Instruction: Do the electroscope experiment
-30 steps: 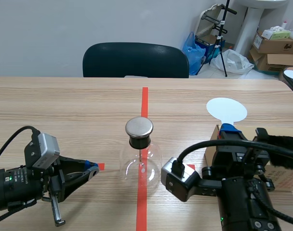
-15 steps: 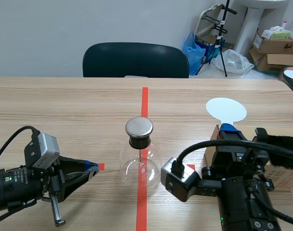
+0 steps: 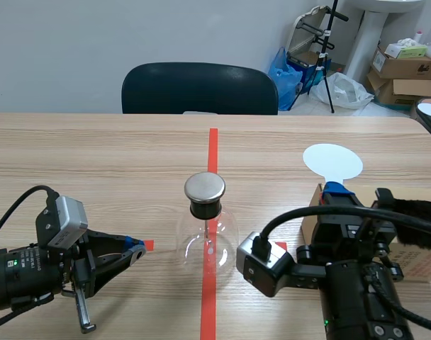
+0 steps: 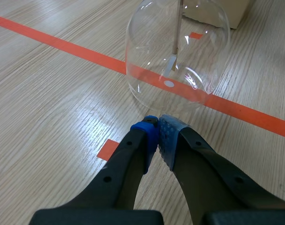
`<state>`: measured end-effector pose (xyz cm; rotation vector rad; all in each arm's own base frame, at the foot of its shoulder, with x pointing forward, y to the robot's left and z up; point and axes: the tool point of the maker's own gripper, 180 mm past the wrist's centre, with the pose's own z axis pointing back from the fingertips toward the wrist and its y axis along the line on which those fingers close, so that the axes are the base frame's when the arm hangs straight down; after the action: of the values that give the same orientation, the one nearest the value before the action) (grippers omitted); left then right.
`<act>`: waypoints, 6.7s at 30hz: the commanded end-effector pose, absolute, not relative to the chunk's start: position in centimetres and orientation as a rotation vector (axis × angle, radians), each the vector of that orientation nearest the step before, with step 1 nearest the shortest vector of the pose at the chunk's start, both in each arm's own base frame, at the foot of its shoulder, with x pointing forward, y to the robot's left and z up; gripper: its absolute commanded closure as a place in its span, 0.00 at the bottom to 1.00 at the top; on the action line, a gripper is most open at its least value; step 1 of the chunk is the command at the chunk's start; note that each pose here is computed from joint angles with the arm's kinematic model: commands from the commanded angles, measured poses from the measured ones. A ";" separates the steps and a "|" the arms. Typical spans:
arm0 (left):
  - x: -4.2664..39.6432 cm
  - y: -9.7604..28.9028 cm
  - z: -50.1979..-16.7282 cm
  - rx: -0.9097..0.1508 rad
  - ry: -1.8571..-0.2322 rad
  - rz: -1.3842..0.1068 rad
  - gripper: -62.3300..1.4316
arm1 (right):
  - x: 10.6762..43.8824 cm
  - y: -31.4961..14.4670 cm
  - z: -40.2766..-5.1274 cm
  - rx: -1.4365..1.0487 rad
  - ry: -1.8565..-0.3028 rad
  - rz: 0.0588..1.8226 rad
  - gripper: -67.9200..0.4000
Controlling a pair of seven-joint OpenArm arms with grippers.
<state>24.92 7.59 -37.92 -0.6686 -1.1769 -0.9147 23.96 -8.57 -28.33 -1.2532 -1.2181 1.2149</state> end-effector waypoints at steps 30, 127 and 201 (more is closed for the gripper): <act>25.3 7.2 -36.9 -0.683 -1.216 -0.912 0.93 | 24.3 -8.7 -27.4 -1.269 -1.245 1.192 0.98; 25.3 7.2 -36.9 -0.683 -1.215 -0.912 0.93 | 20.5 2.5 -27.9 -0.887 -1.708 1.688 0.98; 25.1 7.2 -37.1 -0.685 -1.211 -0.909 0.93 | 20.5 2.5 -27.9 -0.887 -1.708 1.688 0.98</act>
<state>24.90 7.59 -37.93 -0.6688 -1.1765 -0.9145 20.08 2.60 -28.77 -0.8577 -1.6828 1.7060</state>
